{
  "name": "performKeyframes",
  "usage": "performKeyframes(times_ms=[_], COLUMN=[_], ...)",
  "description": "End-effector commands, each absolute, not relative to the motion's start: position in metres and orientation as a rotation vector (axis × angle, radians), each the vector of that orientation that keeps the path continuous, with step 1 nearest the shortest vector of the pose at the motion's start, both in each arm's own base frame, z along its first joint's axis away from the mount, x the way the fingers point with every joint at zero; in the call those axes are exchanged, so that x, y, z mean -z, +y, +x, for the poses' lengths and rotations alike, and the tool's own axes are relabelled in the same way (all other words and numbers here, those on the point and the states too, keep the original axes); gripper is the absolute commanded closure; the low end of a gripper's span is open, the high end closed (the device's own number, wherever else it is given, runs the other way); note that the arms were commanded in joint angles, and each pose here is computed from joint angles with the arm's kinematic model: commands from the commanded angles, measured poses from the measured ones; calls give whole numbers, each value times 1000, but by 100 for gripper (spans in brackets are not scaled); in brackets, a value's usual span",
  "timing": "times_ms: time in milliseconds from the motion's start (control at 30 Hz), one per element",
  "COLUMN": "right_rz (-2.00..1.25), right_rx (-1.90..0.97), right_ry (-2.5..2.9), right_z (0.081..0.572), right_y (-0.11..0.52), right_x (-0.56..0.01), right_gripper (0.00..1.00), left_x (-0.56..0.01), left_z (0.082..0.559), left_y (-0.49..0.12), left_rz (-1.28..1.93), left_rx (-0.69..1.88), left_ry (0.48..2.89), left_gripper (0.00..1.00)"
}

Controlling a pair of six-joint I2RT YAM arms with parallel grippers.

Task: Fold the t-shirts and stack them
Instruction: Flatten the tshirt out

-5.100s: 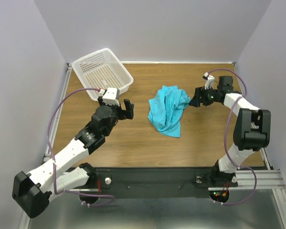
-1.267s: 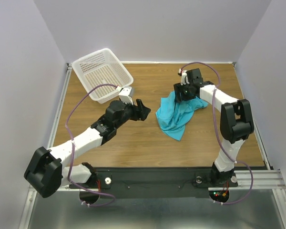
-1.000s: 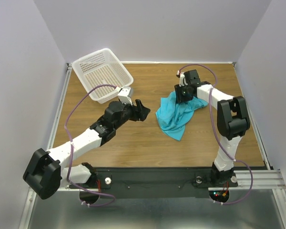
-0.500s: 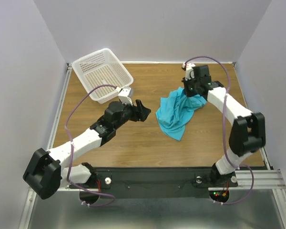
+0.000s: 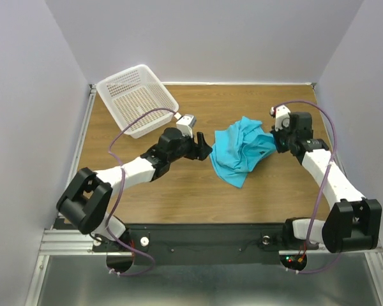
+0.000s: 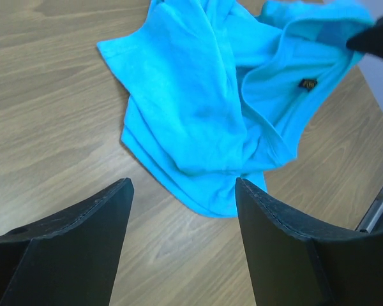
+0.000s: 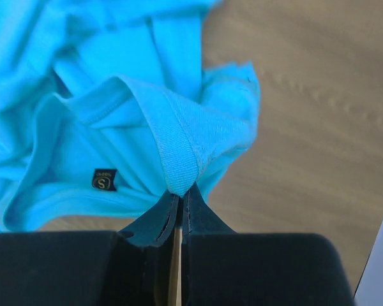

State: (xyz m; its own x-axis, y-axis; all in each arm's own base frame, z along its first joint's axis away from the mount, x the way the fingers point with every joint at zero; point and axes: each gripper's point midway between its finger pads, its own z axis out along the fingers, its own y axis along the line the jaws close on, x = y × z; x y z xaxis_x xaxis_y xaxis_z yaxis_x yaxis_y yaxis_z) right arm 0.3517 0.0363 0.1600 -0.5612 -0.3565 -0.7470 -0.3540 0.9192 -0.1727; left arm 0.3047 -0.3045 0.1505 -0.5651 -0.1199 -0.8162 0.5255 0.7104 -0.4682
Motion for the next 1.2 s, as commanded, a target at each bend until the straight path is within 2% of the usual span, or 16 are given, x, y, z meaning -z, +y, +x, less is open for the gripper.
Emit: performKeyframes(times_ms=[0, 433, 667, 1033, 1133, 1167], right_rz=[-411, -252, -228, -208, -205, -200], right_rx=[113, 144, 105, 34, 26, 29], right_ry=[2247, 2343, 2351, 2368, 2367, 2368], right_z=[340, 327, 331, 331, 331, 331], right_y=[0, -38, -38, -33, -32, -34], right_x=[-150, -120, -117, -109, -109, -109], right_gripper=[99, 99, 99, 99, 99, 99], left_x=[-188, -146, -136, -104, -98, -96], left_z=[325, 408, 409, 408, 408, 408], left_y=[-329, -407, -447, -487, -499, -501], left_rz=[386, 471, 530, 546, 547, 548], left_rx=[937, 931, 1102, 1196, 1200, 1200], left_ry=[1860, 1955, 1974, 2046, 2062, 2068], left_gripper=[24, 25, 25, 25, 33, 47])
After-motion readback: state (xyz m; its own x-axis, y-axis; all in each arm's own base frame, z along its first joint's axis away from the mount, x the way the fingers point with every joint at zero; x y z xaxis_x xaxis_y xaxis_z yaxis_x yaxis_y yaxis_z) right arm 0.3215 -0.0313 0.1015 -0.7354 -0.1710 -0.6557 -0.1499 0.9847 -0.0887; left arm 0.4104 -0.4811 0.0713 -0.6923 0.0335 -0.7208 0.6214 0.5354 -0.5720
